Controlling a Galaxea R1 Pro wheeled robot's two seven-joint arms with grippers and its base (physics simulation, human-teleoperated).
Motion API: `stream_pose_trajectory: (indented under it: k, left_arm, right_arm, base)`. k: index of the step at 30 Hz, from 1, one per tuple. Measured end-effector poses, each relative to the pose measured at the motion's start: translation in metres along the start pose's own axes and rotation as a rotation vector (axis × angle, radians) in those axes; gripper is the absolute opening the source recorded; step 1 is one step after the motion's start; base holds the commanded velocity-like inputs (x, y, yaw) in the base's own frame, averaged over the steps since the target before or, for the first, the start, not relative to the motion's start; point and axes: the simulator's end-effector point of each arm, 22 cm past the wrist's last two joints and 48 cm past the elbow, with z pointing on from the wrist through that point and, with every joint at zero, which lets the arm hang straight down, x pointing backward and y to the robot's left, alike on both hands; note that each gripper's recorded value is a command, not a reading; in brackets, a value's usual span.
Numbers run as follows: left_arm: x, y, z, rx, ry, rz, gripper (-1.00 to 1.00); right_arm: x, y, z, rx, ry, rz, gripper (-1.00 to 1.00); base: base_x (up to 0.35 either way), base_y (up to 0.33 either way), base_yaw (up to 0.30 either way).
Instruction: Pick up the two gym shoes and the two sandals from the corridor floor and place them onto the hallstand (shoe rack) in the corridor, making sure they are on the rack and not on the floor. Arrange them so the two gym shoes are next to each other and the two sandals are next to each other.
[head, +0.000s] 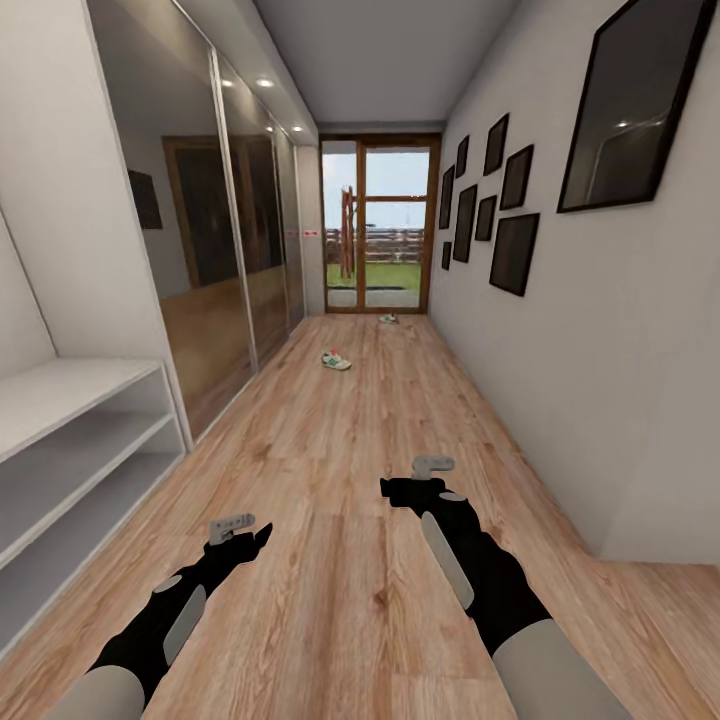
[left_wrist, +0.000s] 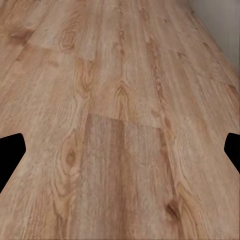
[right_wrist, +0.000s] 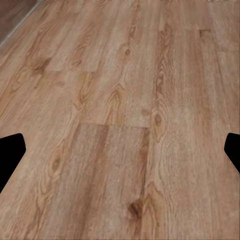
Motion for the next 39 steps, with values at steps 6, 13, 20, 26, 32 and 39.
stream_pose_trajectory:
  k: [6,13,20,26,32,39]
  left_arm:
    - [0.0002,0.0001,-0.0001,0.000,0.000,0.000,1.00]
    - [0.0001,0.0000,0.0000,0.000,0.000,0.000,1.00]
    - [0.0001,0.0000,0.0000,0.000,0.000,0.000,1.00]
    - [0.0000,0.0000,0.0000,0.000,0.000,0.000,1.00]
    - [0.0000,0.0000,0.0000,0.000,0.000,0.000,1.00]
    - [0.0000,0.0000,0.0000,0.000,0.000,0.000,1.00]
  right_arm:
    - [0.0000,0.0000,0.0000,0.000,0.000,0.000,1.00]
    - [0.0001,0.0000,0.0000,0.000,0.000,0.000,1.00]
    - [-0.0002,0.0000,0.0000,0.000,0.000,0.000,1.00]
    - [-0.0002,0.0000,0.0000,0.000,0.000,0.000,1.00]
    - [0.0000,0.0000,0.0000,0.000,0.000,0.000,1.00]
    - [-0.0001,0.0000,0.0000,0.000,0.000,0.000,1.00]
  base:
    - [0.342,-0.093,0.000]
    - [0.342,-0.093,0.000]
    - [0.342,-0.093,0.000]
    - [0.342,-0.093,0.000]
    - [0.342,-0.092,0.000]
    - [0.342,-0.092,0.000]
